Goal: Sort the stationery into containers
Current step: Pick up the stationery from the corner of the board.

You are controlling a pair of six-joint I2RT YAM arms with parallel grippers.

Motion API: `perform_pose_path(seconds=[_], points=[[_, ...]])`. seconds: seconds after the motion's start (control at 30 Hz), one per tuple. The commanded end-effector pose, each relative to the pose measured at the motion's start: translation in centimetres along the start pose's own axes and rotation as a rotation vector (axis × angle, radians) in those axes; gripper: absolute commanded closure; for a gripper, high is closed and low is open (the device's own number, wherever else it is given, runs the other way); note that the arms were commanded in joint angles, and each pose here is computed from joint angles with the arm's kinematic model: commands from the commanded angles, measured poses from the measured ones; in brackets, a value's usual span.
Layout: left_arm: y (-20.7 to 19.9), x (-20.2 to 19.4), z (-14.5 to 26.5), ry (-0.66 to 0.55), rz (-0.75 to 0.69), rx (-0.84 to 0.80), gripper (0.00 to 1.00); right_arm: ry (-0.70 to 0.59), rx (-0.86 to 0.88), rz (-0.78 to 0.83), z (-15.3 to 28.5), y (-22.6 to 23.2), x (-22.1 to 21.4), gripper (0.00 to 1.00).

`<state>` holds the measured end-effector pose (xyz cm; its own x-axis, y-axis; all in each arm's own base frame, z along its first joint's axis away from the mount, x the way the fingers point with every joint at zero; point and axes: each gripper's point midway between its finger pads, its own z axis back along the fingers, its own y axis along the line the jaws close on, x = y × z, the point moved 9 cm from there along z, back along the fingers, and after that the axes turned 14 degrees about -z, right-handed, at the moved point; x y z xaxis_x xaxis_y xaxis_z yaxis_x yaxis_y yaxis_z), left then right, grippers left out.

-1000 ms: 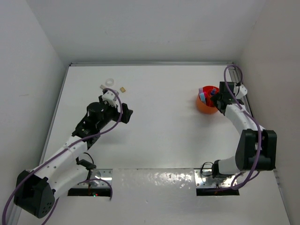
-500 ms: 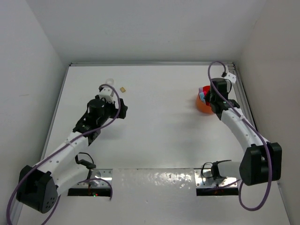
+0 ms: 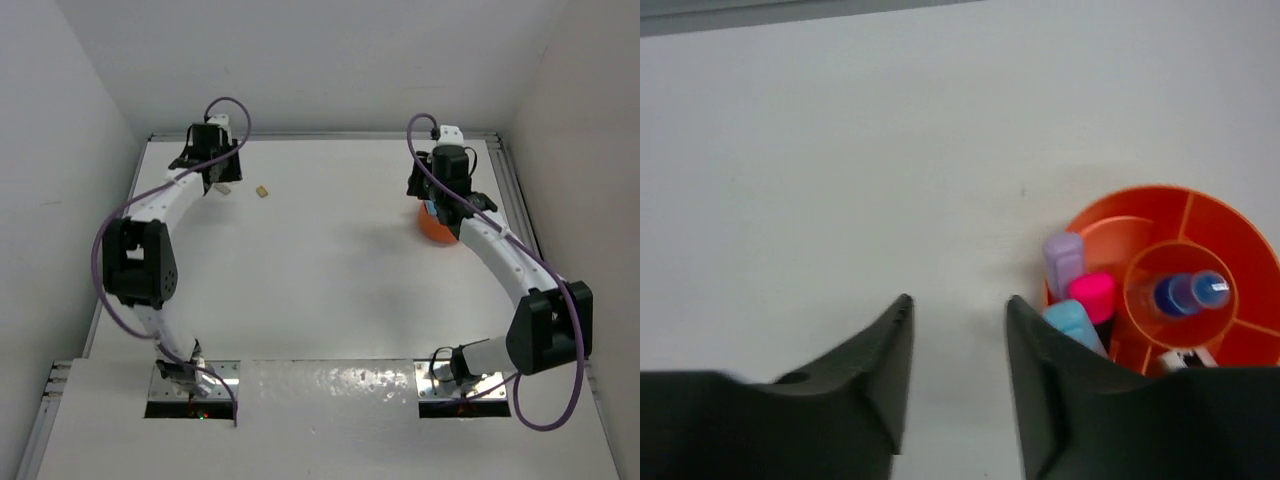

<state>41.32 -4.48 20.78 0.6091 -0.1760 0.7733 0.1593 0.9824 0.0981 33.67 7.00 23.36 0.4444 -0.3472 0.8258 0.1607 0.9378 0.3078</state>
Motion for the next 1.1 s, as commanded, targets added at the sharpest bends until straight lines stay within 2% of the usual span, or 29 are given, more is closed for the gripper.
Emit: perform_pose_path(seconds=[0.0,0.03,0.1,0.17,0.23,0.27,0.47,0.7,0.73,0.93,1.0,1.07], points=[[2.2,1.0,-3.7,0.055,-0.025,0.108,0.76,-0.026,0.125,0.03,-1.1,2.1,1.7,0.65],[2.8,1.2,-4.7,0.061,-0.037,0.125,0.91,-0.024,0.153,0.021,-1.2,2.8,2.3,0.8],[3.7,1.8,-7.9,0.073,-0.071,0.148,0.93,0.01,0.164,0.018,-2.2,3.1,2.1,0.83],[4.7,1.8,-10.7,0.088,-0.079,0.144,0.89,0.02,0.21,0.019,-2.6,4.4,3.2,0.79],[5.6,1.6,-12.3,0.091,-0.066,0.148,0.8,0.047,0.221,0.011,-3.0,4.8,3.2,0.78],[5.9,1.5,-12.9,0.095,-0.061,0.155,0.79,0.051,0.226,0.012,-3.2,5.0,3.3,0.78],[7.1,0.8,-15.8,0.058,-0.074,0.225,0.76,0.069,0.222,-0.006,-4.9,5.7,3.5,0.78],[6.5,-0.7,-17.3,0.083,-0.109,0.196,0.75,0.101,0.245,-0.045,-5.9,6.2,3.1,0.78],[6.4,-1.2,-17.8,0.089,-0.106,0.193,0.76,0.101,0.245,-0.049,-5.9,6.3,3.0,0.78],[6.5,-1.9,-19.2,0.081,-0.086,0.16,0.92,0.064,0.246,-0.053,-6.0,7.0,3.9,0.78],[6.4,-1.4,-19.3,0.048,-0.105,0.139,1.0,0.053,0.259,-0.003,-5.8,7.5,4.7,0.76],[5.7,0.7,-18.5,-0.032,-0.174,0.076,1.0,0.048,0.281,0.042,-5.8,8.4,5.6,0.69]])
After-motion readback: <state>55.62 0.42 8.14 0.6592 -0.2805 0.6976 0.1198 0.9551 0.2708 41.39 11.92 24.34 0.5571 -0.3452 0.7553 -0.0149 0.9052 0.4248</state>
